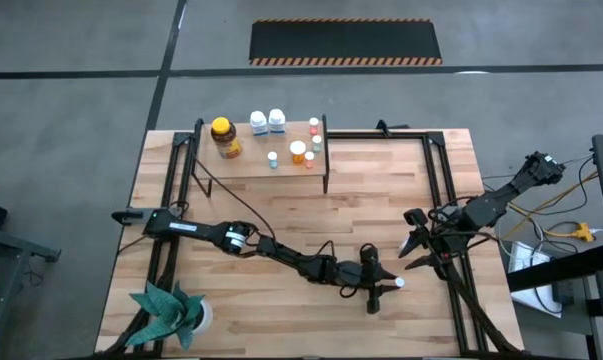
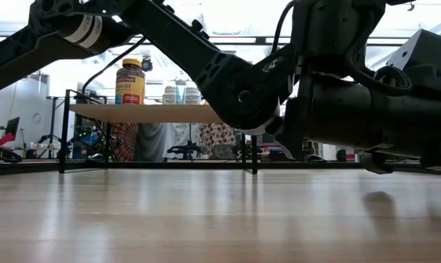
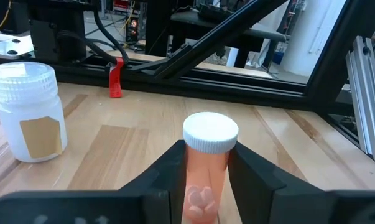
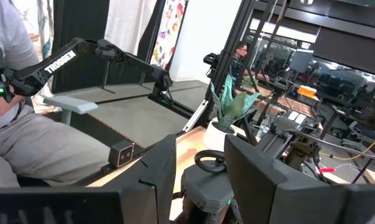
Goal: Pick and place medicine bottles onto shelf by color
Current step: Put the pink pill bottle on the shelf
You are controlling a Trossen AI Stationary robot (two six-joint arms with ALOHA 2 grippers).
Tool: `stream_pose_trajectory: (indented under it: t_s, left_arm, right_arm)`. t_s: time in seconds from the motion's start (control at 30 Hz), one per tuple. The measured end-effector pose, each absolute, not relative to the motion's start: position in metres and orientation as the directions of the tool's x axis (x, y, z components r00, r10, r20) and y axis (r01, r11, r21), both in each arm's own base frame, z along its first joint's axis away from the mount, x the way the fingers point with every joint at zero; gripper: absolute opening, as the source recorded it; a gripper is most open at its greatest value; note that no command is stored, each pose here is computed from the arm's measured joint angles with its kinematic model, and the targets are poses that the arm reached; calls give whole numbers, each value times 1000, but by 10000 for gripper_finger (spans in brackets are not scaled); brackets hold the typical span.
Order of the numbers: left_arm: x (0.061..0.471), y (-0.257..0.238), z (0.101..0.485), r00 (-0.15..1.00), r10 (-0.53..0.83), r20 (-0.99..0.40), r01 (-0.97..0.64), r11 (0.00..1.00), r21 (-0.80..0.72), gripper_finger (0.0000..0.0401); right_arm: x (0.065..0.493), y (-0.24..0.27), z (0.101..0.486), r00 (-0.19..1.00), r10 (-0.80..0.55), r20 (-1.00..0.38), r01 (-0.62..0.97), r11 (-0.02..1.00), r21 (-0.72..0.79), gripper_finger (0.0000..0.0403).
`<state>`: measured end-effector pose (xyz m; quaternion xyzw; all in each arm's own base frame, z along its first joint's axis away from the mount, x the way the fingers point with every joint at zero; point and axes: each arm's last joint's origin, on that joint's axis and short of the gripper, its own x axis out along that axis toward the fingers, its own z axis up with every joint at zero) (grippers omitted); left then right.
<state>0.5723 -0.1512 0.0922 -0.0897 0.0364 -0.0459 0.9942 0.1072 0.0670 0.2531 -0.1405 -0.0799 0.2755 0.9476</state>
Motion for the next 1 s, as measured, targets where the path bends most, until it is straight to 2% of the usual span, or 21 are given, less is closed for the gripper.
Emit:
stream_pose_trajectory:
  t_s: [0.17,0.33,0.43,0.6,0.8,1.0]
  left_arm:
    - [572,-151,92,993,-97,-64,84,981,-176,86]
    - [571,-153,99,993,-96,-72,88,990,-109,85]
    - [569,-154,120,988,-95,-123,90,995,-49,85]
    - [556,-150,163,975,-19,-222,35,997,66,84]
    - [514,-144,195,942,80,-327,-23,984,175,84]
    - [440,-128,222,892,297,-342,-226,946,232,84]
  right_arm:
    - [107,67,253,835,545,74,-500,809,-310,127]
    - [107,67,253,835,545,76,-502,811,-302,124]
    - [104,65,255,834,544,91,-500,814,-295,121]
    - [97,61,265,834,543,101,-510,827,-239,122]
    - [95,59,269,836,545,56,-530,830,-174,122]
    - [95,59,267,837,546,33,-537,831,-143,118]
